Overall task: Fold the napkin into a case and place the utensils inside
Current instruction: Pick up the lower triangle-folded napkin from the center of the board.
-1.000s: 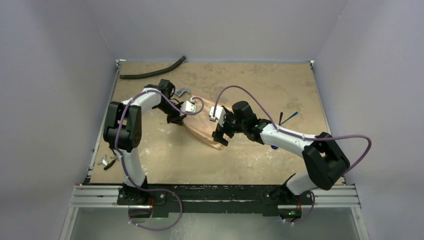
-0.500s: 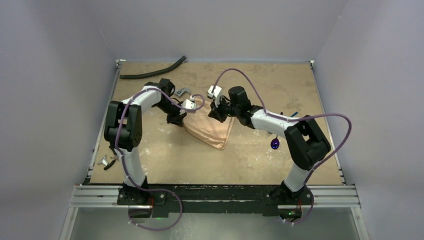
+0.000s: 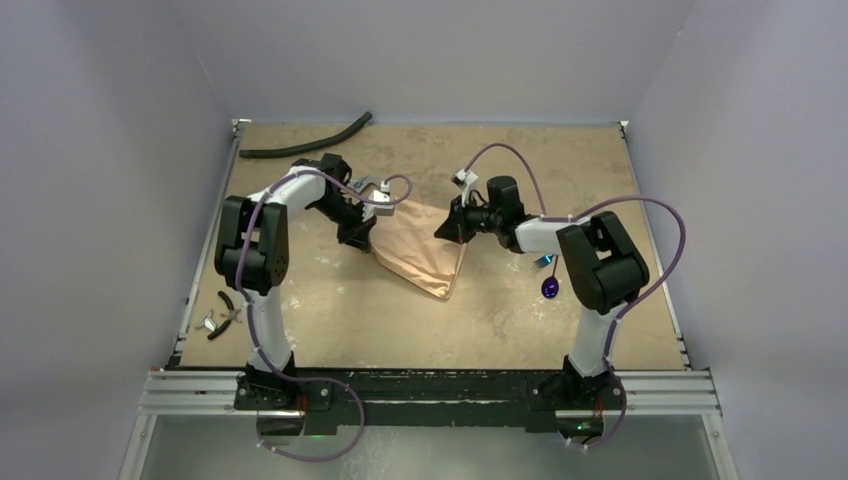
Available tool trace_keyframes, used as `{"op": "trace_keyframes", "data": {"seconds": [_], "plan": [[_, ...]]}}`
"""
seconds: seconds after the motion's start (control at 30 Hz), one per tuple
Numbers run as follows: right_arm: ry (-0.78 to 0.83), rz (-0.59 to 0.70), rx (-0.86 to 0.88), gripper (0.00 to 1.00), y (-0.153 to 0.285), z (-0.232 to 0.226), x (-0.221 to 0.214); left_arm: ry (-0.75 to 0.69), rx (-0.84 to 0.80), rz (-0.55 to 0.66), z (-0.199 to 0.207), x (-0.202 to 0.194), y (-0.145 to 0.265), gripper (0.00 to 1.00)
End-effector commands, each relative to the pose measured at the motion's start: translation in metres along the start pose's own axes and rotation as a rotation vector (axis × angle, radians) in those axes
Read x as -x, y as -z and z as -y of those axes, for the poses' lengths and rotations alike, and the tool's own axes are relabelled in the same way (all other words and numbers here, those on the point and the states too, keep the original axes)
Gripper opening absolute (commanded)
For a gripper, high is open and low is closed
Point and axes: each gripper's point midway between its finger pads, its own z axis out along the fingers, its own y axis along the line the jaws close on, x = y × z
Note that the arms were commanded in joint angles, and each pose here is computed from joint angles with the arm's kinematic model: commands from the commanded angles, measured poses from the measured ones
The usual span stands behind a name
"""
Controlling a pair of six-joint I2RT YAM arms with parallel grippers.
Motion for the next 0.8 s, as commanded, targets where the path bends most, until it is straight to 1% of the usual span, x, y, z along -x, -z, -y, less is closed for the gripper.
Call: {"op": "trace_keyframes", "data": {"seconds": [0.0, 0.07, 0.1, 0.13, 0.17, 0.2, 0.27, 0.3, 0.33, 0.37, 0.47, 0.5, 0.53, 0.6, 0.67, 0.77], "plan": [[-0.031, -0.022, 0.085, 0.0, 0.003, -0.021, -0.012, 0.106, -0.032, 0.091, -0.004, 0.021, 0.004, 0.0], [0.032, -0.001, 0.079, 0.0, 0.014, -0.029, -0.008, 0.14, -0.051, 0.1, -0.006, 0.025, 0.004, 0.0], [0.101, 0.025, 0.059, 0.0, 0.021, -0.031, 0.001, 0.157, -0.066, 0.098, -0.005, 0.024, 0.001, 0.0], [0.173, 0.035, 0.054, 0.04, 0.029, -0.036, 0.007, 0.165, -0.071, 0.097, -0.006, 0.024, 0.002, 0.0], [0.258, 0.037, 0.045, 0.14, 0.036, -0.042, 0.012, 0.169, -0.073, 0.095, -0.007, 0.023, 0.001, 0.0], [0.338, 0.031, 0.017, 0.19, 0.044, -0.044, 0.017, 0.171, -0.072, 0.094, -0.008, 0.022, 0.001, 0.0], [0.481, -0.007, -0.045, 0.25, 0.059, -0.05, 0.018, 0.176, -0.074, 0.093, -0.008, 0.021, 0.001, 0.0], [0.526, -0.023, -0.066, 0.29, 0.064, -0.053, 0.018, 0.176, -0.074, 0.091, -0.008, 0.02, 0.002, 0.0], [0.558, -0.035, -0.092, 0.35, 0.069, -0.056, 0.019, 0.178, -0.076, 0.09, -0.009, 0.02, 0.002, 0.0], [0.586, -0.041, -0.123, 0.44, 0.072, -0.057, 0.02, 0.181, -0.079, 0.09, -0.008, 0.021, 0.003, 0.0], [0.674, -0.102, -0.183, 0.47, 0.075, -0.064, 0.011, 0.195, -0.099, 0.096, -0.006, 0.022, 0.004, 0.0], [0.701, -0.124, -0.202, 0.89, 0.076, -0.066, 0.008, 0.198, -0.108, 0.096, -0.005, 0.022, 0.005, 0.0], [0.731, -0.139, -0.222, 0.97, 0.076, -0.069, 0.006, 0.204, -0.117, 0.094, -0.004, 0.022, 0.004, 0.0], [0.786, -0.159, -0.224, 0.98, 0.077, -0.077, -0.002, 0.216, -0.141, 0.089, -0.001, 0.021, 0.004, 0.0], [0.807, -0.161, -0.217, 0.98, 0.077, -0.083, -0.007, 0.227, -0.154, 0.086, 0.001, 0.02, 0.003, 0.0], [0.828, -0.219, -0.206, 0.98, 0.073, -0.085, -0.025, 0.241, -0.163, 0.089, 0.002, 0.021, 0.003, 0.0]]}}
